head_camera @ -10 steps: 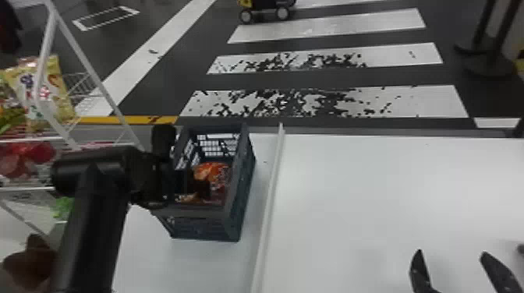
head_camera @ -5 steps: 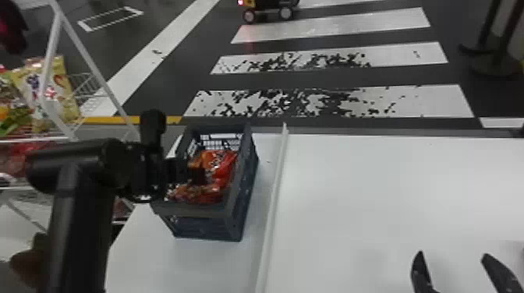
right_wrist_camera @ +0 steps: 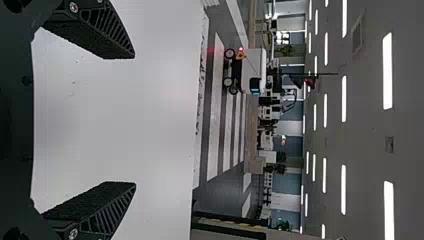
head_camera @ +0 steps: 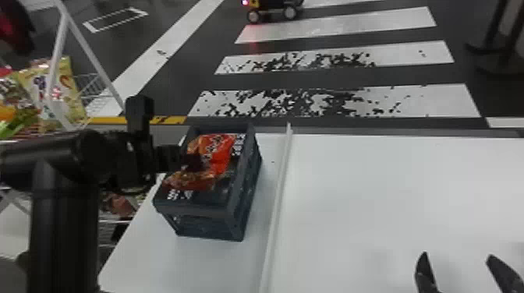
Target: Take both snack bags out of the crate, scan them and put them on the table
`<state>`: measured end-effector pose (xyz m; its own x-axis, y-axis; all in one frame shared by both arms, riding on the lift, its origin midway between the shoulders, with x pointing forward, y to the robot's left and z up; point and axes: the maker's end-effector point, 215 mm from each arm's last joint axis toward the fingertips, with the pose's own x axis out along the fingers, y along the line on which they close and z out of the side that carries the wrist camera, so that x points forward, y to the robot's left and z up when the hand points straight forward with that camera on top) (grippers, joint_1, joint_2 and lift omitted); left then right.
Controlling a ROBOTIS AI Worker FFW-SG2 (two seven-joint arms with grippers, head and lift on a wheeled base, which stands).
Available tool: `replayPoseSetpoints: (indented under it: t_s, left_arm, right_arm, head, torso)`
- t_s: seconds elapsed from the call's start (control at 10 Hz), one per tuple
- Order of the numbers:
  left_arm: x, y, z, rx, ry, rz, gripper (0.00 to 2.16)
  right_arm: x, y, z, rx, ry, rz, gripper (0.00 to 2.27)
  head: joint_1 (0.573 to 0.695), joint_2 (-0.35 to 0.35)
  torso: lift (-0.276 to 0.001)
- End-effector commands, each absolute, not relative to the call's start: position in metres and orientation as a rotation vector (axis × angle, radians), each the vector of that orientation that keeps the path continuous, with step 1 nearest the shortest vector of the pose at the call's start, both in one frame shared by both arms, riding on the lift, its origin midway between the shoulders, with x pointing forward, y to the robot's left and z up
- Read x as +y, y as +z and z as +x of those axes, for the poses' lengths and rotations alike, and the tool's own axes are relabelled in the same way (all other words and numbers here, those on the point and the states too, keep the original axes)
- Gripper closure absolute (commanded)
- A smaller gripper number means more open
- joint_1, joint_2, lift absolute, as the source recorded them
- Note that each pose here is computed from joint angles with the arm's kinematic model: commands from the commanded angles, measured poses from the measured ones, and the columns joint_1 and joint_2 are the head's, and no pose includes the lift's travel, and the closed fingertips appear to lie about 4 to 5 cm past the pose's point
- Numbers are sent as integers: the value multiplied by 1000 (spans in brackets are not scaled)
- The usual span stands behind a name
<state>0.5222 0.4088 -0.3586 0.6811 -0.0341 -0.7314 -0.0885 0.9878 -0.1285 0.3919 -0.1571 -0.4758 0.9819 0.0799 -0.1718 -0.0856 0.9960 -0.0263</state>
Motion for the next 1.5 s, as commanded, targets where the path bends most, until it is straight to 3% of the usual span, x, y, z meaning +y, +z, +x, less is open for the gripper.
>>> replayPoseSetpoints:
  t_s: [0.0,0.4,0.7,1.4]
  left_arm:
    - [409,-340,521,780,19,-178,2138]
    - [391,-301,505,694,-14,-142,2138]
    - [337,-296,504,664,-76,-138,2142]
    - [168,-312,496,673,-261,-138,2142]
  right_arm:
    - [-157,-477,392,175,82,-34,83]
    - [-154,-481,391,191,84,-40,83]
    - [-152,-483,390,196,88,-42,83]
    - [-152,-486,388,204,87,-41,87]
  head:
    - [695,299]
    - [695,297]
    - [695,278]
    - [695,88]
  torso:
    - [-94]
    - [-94]
    - [-94]
    - [-94]
